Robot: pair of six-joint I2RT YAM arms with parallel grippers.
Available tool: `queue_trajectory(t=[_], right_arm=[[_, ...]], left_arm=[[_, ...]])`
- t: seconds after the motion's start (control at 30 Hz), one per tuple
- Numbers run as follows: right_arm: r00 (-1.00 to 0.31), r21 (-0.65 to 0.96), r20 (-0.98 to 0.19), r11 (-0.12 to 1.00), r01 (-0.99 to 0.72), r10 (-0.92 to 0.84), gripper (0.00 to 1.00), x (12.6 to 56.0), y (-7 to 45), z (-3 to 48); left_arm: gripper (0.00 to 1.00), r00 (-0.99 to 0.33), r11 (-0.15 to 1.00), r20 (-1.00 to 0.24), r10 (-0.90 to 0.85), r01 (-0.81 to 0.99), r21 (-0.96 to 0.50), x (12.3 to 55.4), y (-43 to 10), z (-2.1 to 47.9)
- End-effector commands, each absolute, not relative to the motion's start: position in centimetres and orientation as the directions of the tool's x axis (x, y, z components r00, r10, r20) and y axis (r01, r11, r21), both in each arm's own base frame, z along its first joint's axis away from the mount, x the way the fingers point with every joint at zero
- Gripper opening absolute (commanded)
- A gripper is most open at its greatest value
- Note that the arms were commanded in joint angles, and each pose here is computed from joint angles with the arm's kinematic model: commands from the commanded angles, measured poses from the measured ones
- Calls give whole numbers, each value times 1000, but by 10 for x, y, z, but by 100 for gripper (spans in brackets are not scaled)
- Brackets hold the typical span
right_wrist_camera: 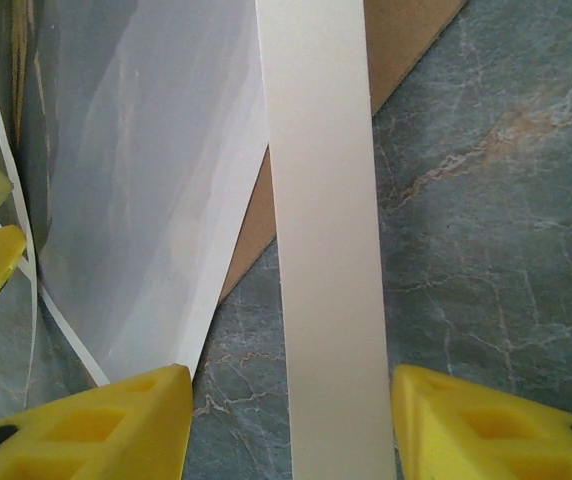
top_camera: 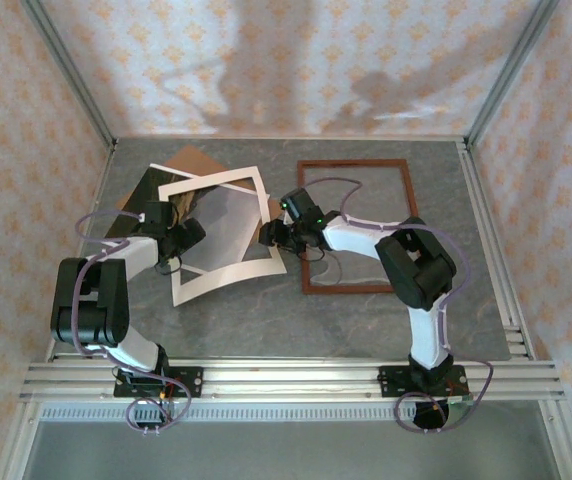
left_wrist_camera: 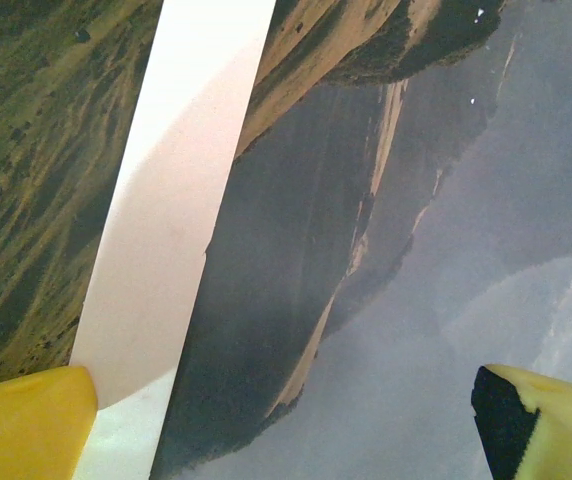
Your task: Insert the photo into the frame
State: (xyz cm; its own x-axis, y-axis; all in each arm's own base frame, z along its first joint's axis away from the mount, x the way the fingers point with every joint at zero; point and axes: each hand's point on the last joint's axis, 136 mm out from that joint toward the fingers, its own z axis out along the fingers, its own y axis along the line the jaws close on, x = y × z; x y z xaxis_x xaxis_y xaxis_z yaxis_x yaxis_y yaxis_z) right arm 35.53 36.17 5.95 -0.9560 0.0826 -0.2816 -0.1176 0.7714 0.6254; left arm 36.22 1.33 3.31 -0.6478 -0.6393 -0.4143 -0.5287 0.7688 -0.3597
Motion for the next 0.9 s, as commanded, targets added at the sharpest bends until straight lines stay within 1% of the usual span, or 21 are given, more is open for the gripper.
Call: queue_trajectory(t=[0.0, 0.1, 0.23, 0.33, 0.53, 0.67, 0.87], right_arm=[[-937, 585, -342, 797, -150, 75, 56, 370, 364, 65], [-928, 485, -374, 852, -197, -2, 56, 366, 362, 57], [-921, 432, -385, 870, -238, -60, 56, 361, 368, 52], [-908, 363, -405, 893, -266, -106, 56, 358, 368, 50], [-870, 136, -436, 939, -315, -228, 52, 358, 360, 48], [-851, 29, -434, 940, -341, -295, 46, 356, 359, 46], [-842, -64, -421, 937, -344, -338, 33, 358, 357, 44]], left_arm=[[96, -696, 775, -347, -629, -525, -352, 351, 2, 15], [96, -697, 776, -348, -627, -521, -355, 351, 1, 15], [96, -697, 779, -354, -623, -517, -354, 352, 2, 17], [96, -696, 778, -353, -625, -516, -358, 352, 1, 17], [96, -698, 776, -347, -626, -513, -366, 352, -1, 16], [96, -698, 777, -349, -625, -513, -365, 352, 0, 15], [96, -701, 778, -346, -623, -511, -366, 350, -1, 14]])
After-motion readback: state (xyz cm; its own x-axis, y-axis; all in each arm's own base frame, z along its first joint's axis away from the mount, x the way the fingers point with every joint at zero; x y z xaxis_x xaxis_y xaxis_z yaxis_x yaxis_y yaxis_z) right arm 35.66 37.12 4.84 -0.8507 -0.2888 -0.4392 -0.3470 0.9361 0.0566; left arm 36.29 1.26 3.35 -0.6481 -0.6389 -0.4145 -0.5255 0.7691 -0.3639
